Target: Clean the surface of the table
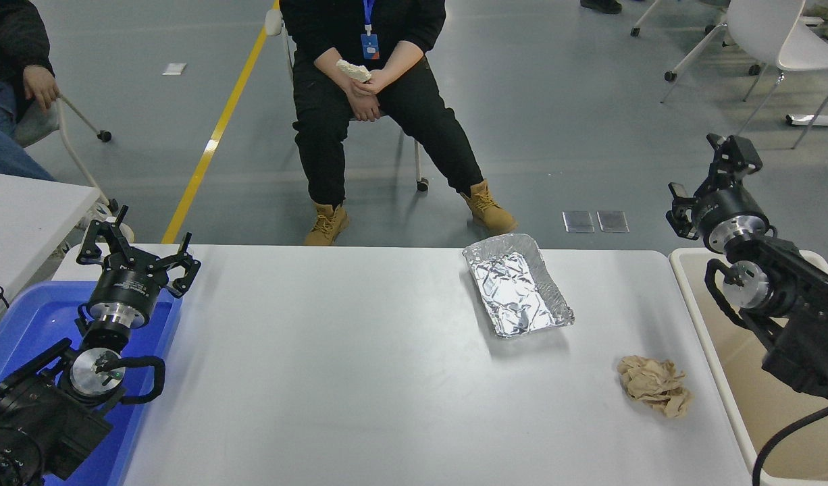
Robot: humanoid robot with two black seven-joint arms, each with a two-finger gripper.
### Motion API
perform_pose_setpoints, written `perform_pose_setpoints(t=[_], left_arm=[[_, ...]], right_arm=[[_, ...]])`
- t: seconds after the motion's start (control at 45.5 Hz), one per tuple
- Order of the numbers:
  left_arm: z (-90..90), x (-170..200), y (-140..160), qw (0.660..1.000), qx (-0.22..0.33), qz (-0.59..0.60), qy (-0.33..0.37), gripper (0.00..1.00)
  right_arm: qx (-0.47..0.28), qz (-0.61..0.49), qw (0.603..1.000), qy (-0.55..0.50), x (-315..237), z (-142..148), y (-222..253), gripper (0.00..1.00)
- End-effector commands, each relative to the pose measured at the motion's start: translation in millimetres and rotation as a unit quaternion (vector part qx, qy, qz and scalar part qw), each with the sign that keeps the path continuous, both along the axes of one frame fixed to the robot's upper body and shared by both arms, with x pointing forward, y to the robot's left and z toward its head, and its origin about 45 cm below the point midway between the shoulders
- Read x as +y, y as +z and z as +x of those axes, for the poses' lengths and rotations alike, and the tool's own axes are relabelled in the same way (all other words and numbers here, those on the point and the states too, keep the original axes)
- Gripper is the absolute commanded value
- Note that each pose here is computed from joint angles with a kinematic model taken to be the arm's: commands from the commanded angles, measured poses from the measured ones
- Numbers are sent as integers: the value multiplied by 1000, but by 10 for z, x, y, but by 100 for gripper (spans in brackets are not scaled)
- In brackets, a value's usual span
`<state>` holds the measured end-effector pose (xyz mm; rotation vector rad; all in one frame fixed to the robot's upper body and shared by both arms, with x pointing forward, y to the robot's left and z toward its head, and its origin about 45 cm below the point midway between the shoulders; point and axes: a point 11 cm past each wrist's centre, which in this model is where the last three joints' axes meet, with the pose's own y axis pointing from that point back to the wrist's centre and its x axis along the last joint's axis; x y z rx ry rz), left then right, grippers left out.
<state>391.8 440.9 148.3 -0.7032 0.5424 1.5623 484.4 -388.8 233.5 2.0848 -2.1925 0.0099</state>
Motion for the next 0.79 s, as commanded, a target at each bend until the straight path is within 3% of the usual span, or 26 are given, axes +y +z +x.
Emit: perform_pose_setpoints(t=[0.0, 0.132, 0.286, 0.769], left_arm=[[-1, 2, -1, 1000, 0, 0, 0, 100], [1, -2, 1, 1000, 0, 0, 0, 100], [-1, 2, -1, 1000, 0, 0, 0, 100], [-1, 2, -1, 1000, 0, 0, 0, 100]], right_arm=[[34, -162, 981, 98, 173, 104, 179, 98], [37, -276, 947, 158, 331, 209, 394, 98], [62, -392, 886, 240, 515, 193, 319, 98], [92, -546, 723, 413, 1226, 52, -110, 98]])
